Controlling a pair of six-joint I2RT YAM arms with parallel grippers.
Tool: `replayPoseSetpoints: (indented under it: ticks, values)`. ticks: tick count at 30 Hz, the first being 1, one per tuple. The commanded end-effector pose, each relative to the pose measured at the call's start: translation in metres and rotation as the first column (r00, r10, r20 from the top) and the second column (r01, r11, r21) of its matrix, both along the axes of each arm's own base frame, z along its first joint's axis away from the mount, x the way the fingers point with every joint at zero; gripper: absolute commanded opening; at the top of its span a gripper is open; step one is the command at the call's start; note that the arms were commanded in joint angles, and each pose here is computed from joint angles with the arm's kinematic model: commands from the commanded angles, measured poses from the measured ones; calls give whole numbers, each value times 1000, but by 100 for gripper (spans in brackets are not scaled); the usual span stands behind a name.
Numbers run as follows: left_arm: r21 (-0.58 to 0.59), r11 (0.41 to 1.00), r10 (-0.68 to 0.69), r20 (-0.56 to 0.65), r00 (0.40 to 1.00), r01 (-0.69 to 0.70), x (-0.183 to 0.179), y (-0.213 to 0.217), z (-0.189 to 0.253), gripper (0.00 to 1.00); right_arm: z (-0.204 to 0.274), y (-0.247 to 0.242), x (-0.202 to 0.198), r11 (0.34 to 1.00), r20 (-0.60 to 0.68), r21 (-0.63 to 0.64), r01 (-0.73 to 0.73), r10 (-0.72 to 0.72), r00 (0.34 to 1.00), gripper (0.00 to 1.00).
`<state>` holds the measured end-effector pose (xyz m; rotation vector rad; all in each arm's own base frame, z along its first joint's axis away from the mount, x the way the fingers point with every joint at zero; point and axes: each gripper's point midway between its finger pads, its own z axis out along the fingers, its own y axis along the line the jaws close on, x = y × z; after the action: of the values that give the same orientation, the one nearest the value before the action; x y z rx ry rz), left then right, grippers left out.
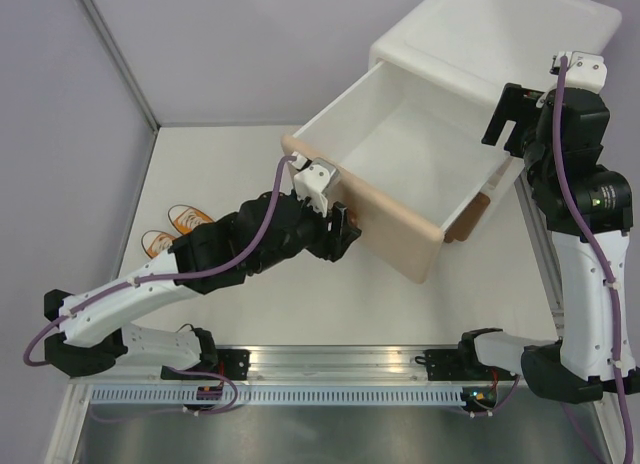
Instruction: Place and organize the shoes in the shoe cabinet
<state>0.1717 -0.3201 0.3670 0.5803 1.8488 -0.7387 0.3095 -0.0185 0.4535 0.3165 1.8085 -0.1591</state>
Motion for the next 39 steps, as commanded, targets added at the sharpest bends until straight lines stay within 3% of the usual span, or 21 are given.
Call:
replayPoseSetpoints:
  ticks: [1,18,20,21,23,24,27,31,39]
  values:
    - [-120,992,-53,-76,996,43,-20,-7,15,2,7,-5,13,999,50,24,44,-45,998,98]
    - [-82,995,42,-91,995,-49,-22,34,-1,3,2,-2,19,999,47,33,31,-32,998,98]
    - [-78,996,35,-94,995,-42,-23,34,-2,16,2,-2,18,999,47,31,27,-28,998,98]
    - [-82,996,30,-95,995,-38,-24,35,-1,34,3,0,18,999,50,32,19,-21,999,98]
    - [-82,996,17,-98,995,-25,-27,36,-2,56,4,0,17,999,54,30,12,-14,998,98]
    - [-83,996,14,-100,995,-23,-28,37,-2,72,5,1,17,1000,57,30,9,-10,998,98]
    - [-97,995,-1,-92,996,-8,-31,40,3,89,10,4,14,999,74,27,-20,18,997,98]
    - [-128,992,-32,-81,996,22,-38,45,14,99,19,9,8,998,106,27,-60,57,993,98]
    - [-179,980,87,-28,996,-91,-25,75,35,100,48,24,-9,985,208,11,-172,166,964,98]
